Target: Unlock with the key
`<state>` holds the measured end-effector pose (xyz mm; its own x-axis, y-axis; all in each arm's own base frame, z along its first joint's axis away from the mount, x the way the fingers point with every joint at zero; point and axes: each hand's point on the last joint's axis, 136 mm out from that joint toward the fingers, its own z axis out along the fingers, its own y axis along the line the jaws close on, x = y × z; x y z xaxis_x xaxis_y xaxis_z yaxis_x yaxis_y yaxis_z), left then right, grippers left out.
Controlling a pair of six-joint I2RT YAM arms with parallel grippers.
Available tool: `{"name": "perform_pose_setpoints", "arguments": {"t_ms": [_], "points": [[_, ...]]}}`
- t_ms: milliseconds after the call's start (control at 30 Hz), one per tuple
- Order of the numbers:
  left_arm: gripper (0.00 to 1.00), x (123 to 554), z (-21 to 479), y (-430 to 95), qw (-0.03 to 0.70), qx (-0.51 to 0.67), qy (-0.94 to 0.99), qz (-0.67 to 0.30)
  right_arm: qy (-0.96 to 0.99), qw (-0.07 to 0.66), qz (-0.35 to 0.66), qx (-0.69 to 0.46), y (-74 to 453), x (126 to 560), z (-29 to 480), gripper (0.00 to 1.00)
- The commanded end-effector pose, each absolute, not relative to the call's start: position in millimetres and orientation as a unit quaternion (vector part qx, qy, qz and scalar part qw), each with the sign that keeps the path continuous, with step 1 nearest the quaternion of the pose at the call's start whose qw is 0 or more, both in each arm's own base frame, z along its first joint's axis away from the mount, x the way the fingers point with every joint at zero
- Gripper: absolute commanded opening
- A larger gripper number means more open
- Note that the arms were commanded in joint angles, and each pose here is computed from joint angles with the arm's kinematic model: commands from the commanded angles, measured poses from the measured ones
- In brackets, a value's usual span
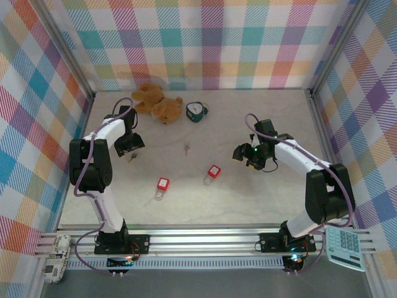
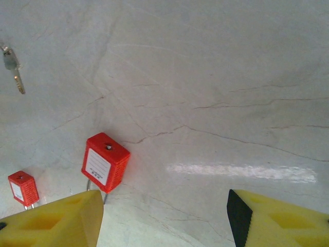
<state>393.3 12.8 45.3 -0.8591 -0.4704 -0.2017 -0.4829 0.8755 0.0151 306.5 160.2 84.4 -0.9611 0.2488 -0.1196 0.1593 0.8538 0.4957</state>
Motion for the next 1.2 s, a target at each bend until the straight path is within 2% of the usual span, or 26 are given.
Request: {"name": "perform_pose_setpoints", "arguments": {"t_ms": [0, 433, 500, 600, 967, 1167], "points": [[0.67, 400.0, 37.3, -2.8, 0.09, -0.249, 0.964, -0.014, 0.955, 0.098, 0.265, 0.093, 168.4, 312.5, 93.5, 0.66], [0.66, 382.5, 15.2, -15.9, 0.083, -0.266, 0.959, -0.053, 0.954, 0.111, 0.265, 0.09, 165.6, 308.1, 103.8, 0.66], [0.64, 382.0, 13.2, -26.8, 0.082, -0.268, 0.957, -0.08, 0.953, 0.114, 0.267, 0.093, 165.5, 308.2, 106.0, 0.66], [0.64, 374.7, 13.2, -42.4, 0.082, -0.251, 0.962, -0.07, 0.949, 0.121, 0.274, 0.095, 166.9, 308.5, 110.8, 0.66], [0.65, 334.3, 19.9, -142.1, 0.098, -0.2, 0.967, -0.126, 0.947, 0.129, 0.282, 0.084, 174.6, 307.7, 121.2, 0.65], [0.67, 338.6, 38.9, -151.7, 0.109, -0.178, 0.969, -0.134, 0.949, 0.133, 0.283, 0.04, 204.6, 312.8, 128.8, 0.65]]}}
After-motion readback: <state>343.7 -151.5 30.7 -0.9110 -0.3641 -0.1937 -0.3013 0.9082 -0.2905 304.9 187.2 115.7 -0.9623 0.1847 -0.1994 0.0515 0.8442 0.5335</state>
